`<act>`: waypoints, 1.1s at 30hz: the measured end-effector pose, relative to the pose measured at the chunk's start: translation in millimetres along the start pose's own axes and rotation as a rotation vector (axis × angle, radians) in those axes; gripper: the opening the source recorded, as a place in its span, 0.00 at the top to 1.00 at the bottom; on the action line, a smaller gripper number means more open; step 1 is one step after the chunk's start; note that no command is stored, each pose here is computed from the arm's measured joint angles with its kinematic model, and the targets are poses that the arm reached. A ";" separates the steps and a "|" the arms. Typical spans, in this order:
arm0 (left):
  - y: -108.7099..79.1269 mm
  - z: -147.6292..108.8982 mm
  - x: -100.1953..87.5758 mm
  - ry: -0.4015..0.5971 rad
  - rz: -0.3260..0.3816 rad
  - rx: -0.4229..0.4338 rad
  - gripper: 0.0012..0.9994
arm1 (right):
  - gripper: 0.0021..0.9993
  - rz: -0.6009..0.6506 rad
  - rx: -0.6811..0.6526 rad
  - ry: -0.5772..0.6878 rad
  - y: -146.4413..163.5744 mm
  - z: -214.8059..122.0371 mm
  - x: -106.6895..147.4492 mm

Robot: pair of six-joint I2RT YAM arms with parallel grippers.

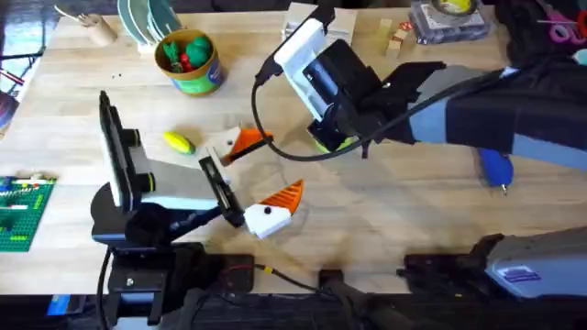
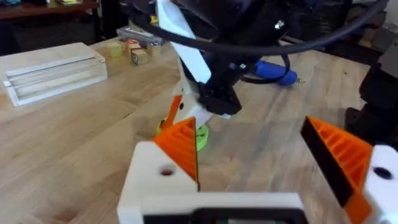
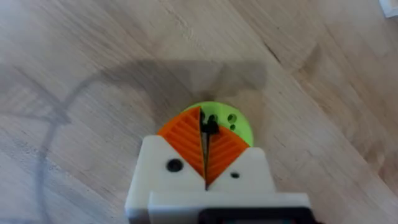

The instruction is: Pick up the gripper from the table and insert it into the empty holder that is missing its gripper. Then pick up a screw, insert it into the mounting hole, and use the screwdriver to tighten it. Finally, clean up the table by picking up the vegetable and placing it into the bucket.

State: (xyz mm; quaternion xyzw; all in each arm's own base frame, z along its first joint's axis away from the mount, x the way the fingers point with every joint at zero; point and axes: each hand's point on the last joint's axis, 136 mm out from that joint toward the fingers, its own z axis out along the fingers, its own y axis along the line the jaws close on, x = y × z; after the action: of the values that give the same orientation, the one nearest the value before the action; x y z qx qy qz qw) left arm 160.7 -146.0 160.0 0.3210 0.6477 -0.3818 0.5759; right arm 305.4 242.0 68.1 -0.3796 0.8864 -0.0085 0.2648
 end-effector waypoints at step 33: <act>0.0 0.0 0.0 0.000 0.000 0.000 0.01 | 1.00 -0.037 -0.129 -0.133 7.6 -146.5 -106.3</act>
State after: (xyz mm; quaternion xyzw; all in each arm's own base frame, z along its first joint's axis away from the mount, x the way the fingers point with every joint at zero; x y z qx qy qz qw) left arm 160.7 -146.0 160.0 0.3210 0.6478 -0.3819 0.5758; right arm 291.4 292.2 241.6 -0.4119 0.8585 0.0688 0.2977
